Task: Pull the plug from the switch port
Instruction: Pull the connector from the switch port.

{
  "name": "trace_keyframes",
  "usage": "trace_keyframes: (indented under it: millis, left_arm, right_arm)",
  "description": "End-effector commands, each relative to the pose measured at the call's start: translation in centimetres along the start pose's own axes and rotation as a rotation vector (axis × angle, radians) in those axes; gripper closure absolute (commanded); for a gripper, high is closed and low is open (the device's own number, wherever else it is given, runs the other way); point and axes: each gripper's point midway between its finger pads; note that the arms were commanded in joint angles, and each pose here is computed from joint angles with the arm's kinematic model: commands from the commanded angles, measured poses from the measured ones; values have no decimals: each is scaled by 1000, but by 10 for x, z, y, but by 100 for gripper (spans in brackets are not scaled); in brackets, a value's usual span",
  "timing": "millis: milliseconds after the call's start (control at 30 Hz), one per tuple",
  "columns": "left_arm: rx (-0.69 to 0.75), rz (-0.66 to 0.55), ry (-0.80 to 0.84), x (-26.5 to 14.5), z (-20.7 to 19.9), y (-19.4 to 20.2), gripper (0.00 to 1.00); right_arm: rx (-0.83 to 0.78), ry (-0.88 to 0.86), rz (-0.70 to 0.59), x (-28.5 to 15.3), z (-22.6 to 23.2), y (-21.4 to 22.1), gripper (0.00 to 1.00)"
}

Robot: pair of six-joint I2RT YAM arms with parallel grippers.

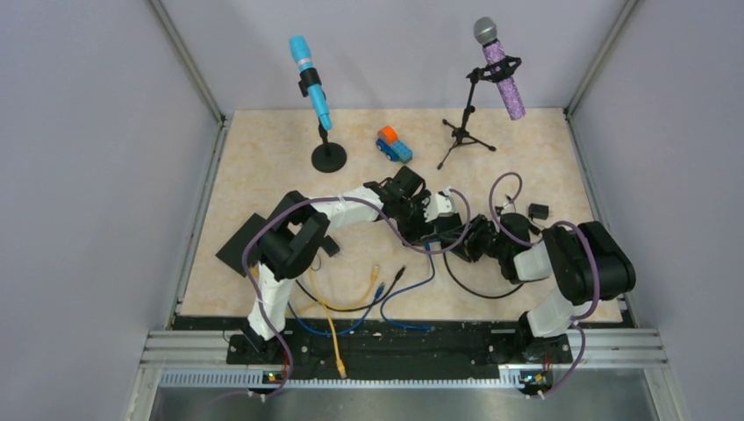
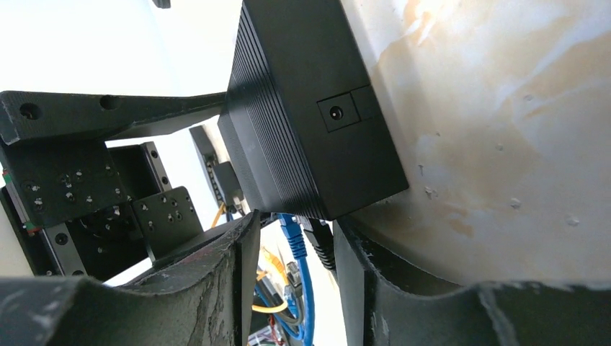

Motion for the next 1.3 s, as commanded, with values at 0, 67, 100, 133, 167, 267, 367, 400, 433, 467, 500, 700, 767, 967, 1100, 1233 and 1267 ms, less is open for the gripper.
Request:
trace_keyframes:
  millis: [0,67,100,133,167,267,367,400,433,467,500,700,767,967,1100,1233,1267]
  left_arm:
    - [-38,43,46,-1,-19,17,22]
    - [-38,44,49,-1,-21,18,22]
    - [-41,46,53,-2,-22,19,22]
    - [-44,48,56,-2,-23,19,22]
    - [-48,50,58,-2,-24,20,22]
    - [-53,43,66,-4,-27,19,22]
    - [-59,39,82,-4,-30,19,24]
    - [-58,40,85,-4,-31,19,25]
    - [-60,43,88,-4,-32,20,26]
    - [-63,46,90,-4,-32,20,27]
    - [-63,49,90,-5,-32,21,27]
    - [-67,65,89,-7,-34,24,30]
    - [-70,63,87,-8,-33,23,30]
    - [-79,82,88,-7,-33,28,29]
    - [-86,102,79,-7,-31,29,29]
    - [-96,108,87,-7,-30,30,30]
    - [-96,107,90,-6,-31,30,30]
  right_arm:
    - [20,103,6,-1,-36,9,59]
    - [26,97,8,-1,-36,9,63]
    - [30,96,5,0,-36,8,63]
    - [39,97,5,1,-37,8,63]
    - [45,89,3,2,-35,7,63]
    - [65,54,-8,5,-30,5,63]
    - [88,37,-28,9,-29,-1,63]
    - [94,27,-32,10,-27,-2,65]
    - [101,20,-31,12,-27,-2,68]
    - [107,12,-25,12,-26,-1,69]
    - [114,5,-28,12,-27,-1,70]
    - [121,-8,-36,11,-29,0,80]
    - [119,-11,-35,11,-28,0,86]
    - [103,-41,-26,8,-21,2,67]
    - [84,-44,-30,3,-21,5,57]
    - [66,-19,-24,1,-26,7,58]
    - [63,-15,-21,1,-26,7,63]
Point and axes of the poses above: each gripper's point midway between its finger pads, its own x axis out along the fingers, its own z axis along the line the jaws close on, y = z × x, and after that the axes turned 5 degrees about x, right-handed
